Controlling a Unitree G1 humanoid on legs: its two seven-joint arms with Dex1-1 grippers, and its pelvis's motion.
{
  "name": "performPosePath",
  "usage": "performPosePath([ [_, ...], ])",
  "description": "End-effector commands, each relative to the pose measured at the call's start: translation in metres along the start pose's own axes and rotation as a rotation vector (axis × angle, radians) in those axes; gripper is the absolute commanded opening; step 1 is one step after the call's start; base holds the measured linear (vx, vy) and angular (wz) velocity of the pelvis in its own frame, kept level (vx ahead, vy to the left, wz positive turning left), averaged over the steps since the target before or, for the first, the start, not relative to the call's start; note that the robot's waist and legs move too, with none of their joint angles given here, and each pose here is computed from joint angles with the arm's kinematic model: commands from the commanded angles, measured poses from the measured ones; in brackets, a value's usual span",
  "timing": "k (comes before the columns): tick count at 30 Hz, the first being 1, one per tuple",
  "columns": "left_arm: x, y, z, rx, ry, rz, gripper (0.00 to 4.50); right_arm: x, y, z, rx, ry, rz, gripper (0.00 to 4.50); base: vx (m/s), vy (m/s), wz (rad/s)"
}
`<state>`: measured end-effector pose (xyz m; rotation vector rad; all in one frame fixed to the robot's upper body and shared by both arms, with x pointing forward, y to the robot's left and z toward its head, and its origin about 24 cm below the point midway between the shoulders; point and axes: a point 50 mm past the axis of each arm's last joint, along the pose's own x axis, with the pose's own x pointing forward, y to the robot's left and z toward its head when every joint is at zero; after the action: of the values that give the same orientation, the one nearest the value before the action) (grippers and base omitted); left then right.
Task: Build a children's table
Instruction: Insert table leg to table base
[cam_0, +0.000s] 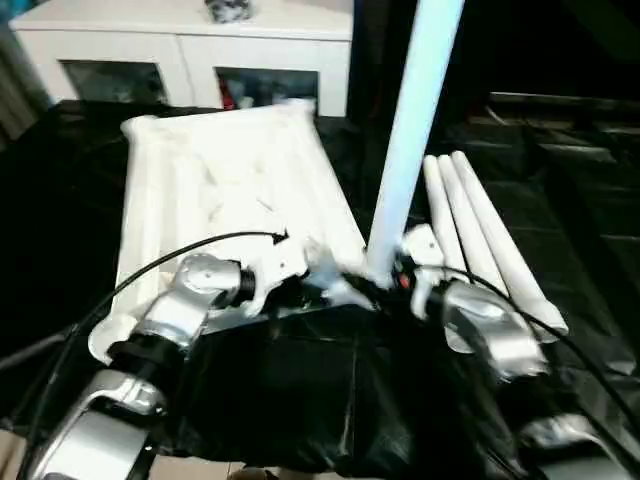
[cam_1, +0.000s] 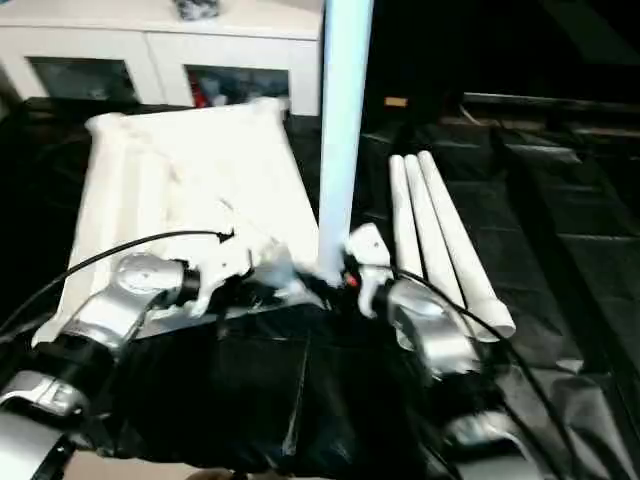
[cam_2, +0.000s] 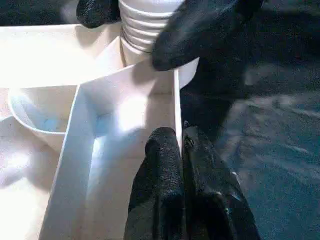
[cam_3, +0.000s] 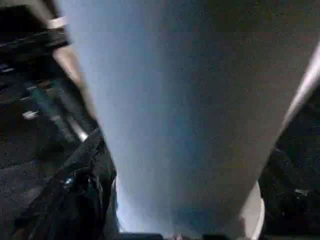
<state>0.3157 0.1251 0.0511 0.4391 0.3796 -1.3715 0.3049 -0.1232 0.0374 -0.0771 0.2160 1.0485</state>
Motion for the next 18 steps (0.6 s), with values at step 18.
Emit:
performPosePath([
  [18, -0.004, 0.003, 0.002, 0.041, -0.006, -0.045, 0.0, 0.004, 0.018, -0.01, 0.065, -0.004, 0.107, 2.76, 0.0, 0.0, 0.0],
])
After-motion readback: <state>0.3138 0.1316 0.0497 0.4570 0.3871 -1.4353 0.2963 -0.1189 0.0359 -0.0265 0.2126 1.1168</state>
